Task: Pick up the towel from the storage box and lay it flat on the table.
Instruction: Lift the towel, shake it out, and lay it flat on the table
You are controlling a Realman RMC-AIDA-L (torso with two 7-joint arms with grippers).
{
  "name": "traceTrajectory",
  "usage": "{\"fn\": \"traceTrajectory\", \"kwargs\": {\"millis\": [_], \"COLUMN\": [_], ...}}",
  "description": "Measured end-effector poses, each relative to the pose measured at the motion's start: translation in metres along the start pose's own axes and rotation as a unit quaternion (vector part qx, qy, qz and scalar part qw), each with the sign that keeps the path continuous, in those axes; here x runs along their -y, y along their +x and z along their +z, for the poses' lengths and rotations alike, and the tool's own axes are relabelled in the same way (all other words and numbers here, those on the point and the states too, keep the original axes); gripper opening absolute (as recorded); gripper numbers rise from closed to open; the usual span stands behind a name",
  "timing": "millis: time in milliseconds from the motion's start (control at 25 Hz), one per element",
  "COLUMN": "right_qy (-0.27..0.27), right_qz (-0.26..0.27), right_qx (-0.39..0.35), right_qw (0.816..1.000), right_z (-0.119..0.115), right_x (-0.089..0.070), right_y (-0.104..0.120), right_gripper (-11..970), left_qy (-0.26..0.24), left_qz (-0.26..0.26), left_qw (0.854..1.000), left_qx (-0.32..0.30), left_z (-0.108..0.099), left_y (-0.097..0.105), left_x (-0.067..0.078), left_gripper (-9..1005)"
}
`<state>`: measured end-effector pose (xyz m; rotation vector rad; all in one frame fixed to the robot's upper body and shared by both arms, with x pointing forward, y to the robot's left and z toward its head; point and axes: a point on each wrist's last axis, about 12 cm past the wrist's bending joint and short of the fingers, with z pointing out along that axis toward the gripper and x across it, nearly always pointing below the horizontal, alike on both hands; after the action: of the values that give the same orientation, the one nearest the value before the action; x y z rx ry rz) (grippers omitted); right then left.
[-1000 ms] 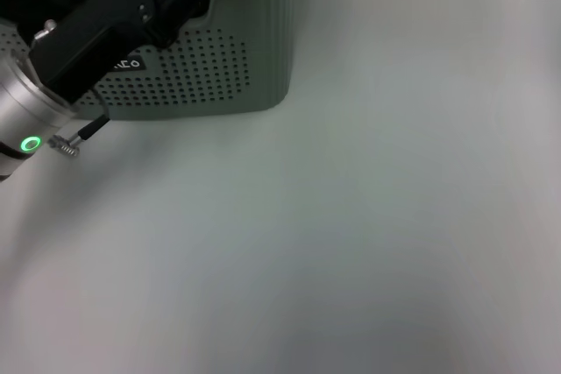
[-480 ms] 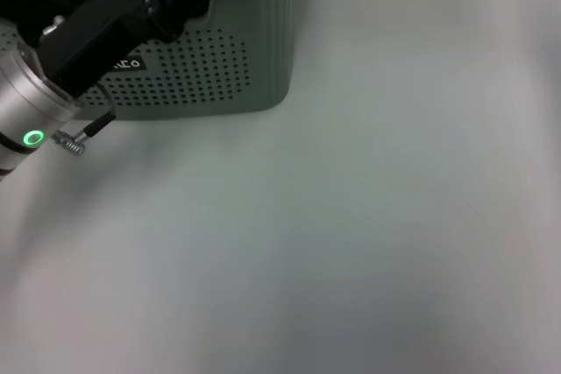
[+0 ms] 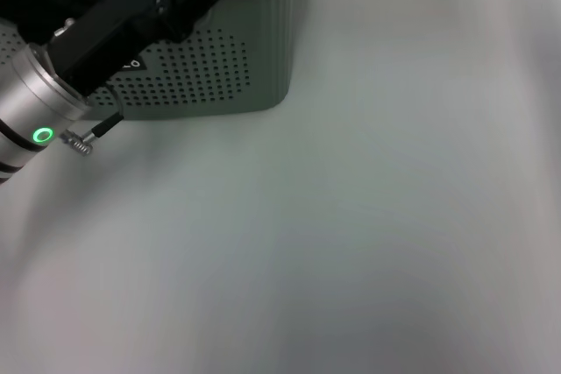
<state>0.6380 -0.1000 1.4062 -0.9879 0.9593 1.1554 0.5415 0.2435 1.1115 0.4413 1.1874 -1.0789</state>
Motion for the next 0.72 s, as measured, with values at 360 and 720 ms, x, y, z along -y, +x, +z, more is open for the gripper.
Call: {"fn": "traceTrajectory", "kwargs": {"millis": [360,720], "right_qy": [-0.005,0.000], "right_qz": [0.000,0.001], "right_qx": [-0.005,-0.005], "right_qw": [1.000,1.000], "right_z": [0.0035,-0.0021], "right_x": [-0.0018,-0.0010], "right_y": [0.0022,0.0050], "right_gripper": [6,16], "left_qy": [-0.008,-0.014], "left_qz": [-0.007,-0.015], "left_qw": [1.000,1.000], "left_qx": [0.007,0.019], "left_z": [-0.0034,-0.0075], "left_y": [0.0004,-0.0015], "left_x": [0.0000,0.0001], "left_gripper": [478,247]}}
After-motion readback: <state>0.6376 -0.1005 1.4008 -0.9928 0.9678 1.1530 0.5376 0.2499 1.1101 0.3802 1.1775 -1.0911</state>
